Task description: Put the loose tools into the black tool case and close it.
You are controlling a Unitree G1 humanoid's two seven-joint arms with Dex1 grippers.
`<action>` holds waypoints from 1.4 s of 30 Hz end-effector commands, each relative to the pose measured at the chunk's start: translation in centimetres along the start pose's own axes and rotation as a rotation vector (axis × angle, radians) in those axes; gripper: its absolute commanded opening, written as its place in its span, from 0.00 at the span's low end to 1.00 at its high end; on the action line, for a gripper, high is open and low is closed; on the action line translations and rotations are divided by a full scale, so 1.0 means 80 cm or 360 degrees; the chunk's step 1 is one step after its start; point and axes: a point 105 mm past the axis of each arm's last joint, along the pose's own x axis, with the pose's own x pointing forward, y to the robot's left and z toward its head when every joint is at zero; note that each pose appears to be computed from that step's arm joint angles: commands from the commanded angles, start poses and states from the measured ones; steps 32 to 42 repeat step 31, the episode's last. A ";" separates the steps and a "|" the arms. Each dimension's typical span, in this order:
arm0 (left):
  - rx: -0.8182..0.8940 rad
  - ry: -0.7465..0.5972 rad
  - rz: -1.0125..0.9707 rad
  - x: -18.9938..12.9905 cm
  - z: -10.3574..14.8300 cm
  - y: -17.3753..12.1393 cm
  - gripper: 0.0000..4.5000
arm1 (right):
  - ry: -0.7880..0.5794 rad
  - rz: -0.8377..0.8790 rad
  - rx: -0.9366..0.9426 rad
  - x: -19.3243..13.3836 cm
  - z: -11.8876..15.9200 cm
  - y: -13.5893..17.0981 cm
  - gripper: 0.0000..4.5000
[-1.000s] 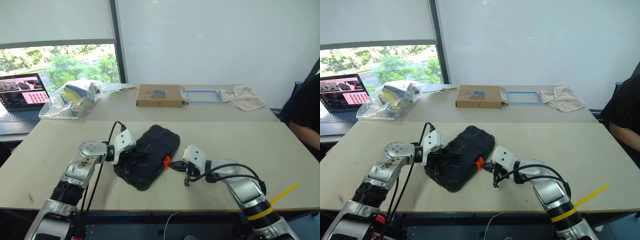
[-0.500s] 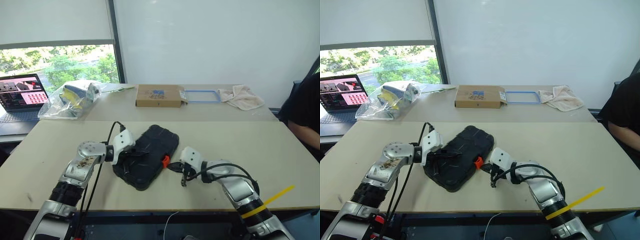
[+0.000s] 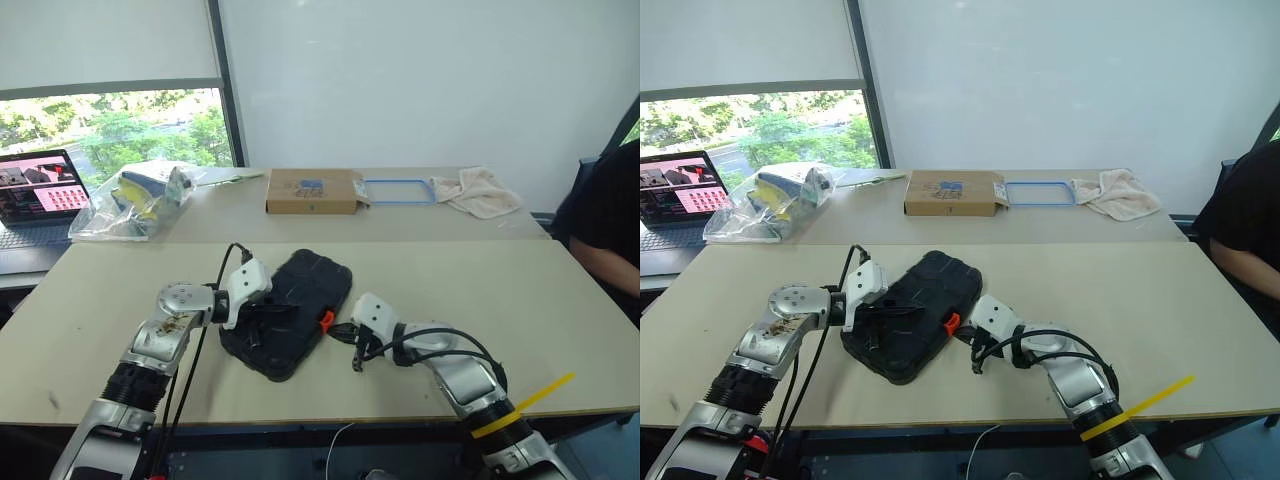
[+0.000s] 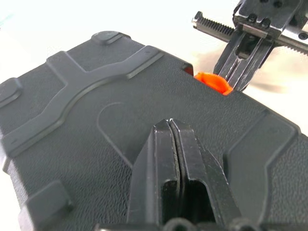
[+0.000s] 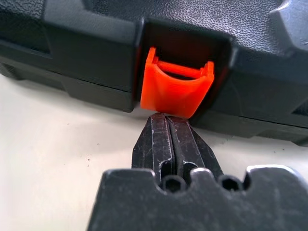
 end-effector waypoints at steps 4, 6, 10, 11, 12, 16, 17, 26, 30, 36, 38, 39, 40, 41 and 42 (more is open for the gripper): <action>-0.0251 0.0177 -0.0081 0.009 -0.068 -0.035 0.02 | -0.0273 -0.0019 -0.0186 -0.005 0.069 -0.011 0.00; -0.0240 0.0139 -0.0046 0.004 -0.065 -0.032 0.02 | -0.0264 -0.0017 -0.0187 -0.017 0.062 -0.011 0.00; -0.0263 -0.0175 0.0063 -0.021 -0.033 -0.021 0.01 | -0.0289 -0.0051 -0.0120 -0.058 0.046 -0.015 0.06; -0.0277 -0.0221 0.0087 -0.029 -0.028 -0.019 0.00 | -0.0299 -0.0051 -0.0111 -0.067 0.045 -0.014 0.13; -0.0262 -0.0245 0.0125 -0.044 -0.024 -0.017 0.00 | -0.0311 -0.0048 -0.0074 -0.080 0.040 -0.012 0.17; -0.0215 -0.0190 0.0317 -0.105 -0.032 -0.016 0.33 | -0.0243 -0.0072 -0.0095 -0.130 0.012 -0.006 0.48; -0.0213 -0.0164 0.0355 -0.116 -0.036 -0.016 0.40 | -0.0226 -0.0082 -0.0114 -0.138 0.007 -0.006 0.54; -0.0235 0.0157 0.0766 -0.216 -0.098 -0.045 0.99 | -0.0227 -0.0284 -0.0133 -0.221 -0.031 -0.025 1.00; -0.0274 0.0165 0.0876 -0.226 -0.107 -0.051 0.99 | -0.0238 -0.0337 -0.0116 -0.232 -0.034 -0.032 1.00; -0.0269 0.0152 0.0886 -0.226 -0.106 -0.052 0.99 | -0.0243 -0.0353 -0.0116 -0.233 -0.034 -0.033 1.00; -0.0269 0.0152 0.0886 -0.226 -0.106 -0.052 0.99 | -0.0243 -0.0353 -0.0116 -0.233 -0.034 -0.033 1.00; -0.0269 0.0152 0.0886 -0.226 -0.106 -0.052 0.99 | -0.0243 -0.0353 -0.0116 -0.233 -0.034 -0.033 1.00; -0.0269 0.0152 0.0886 -0.226 -0.106 -0.052 0.99 | -0.0243 -0.0353 -0.0116 -0.233 -0.034 -0.033 1.00; -0.0269 0.0152 0.0886 -0.226 -0.106 -0.052 0.99 | -0.0243 -0.0353 -0.0116 -0.233 -0.034 -0.033 1.00; -0.0269 0.0152 0.0886 -0.226 -0.106 -0.052 0.99 | -0.0243 -0.0353 -0.0116 -0.233 -0.034 -0.033 1.00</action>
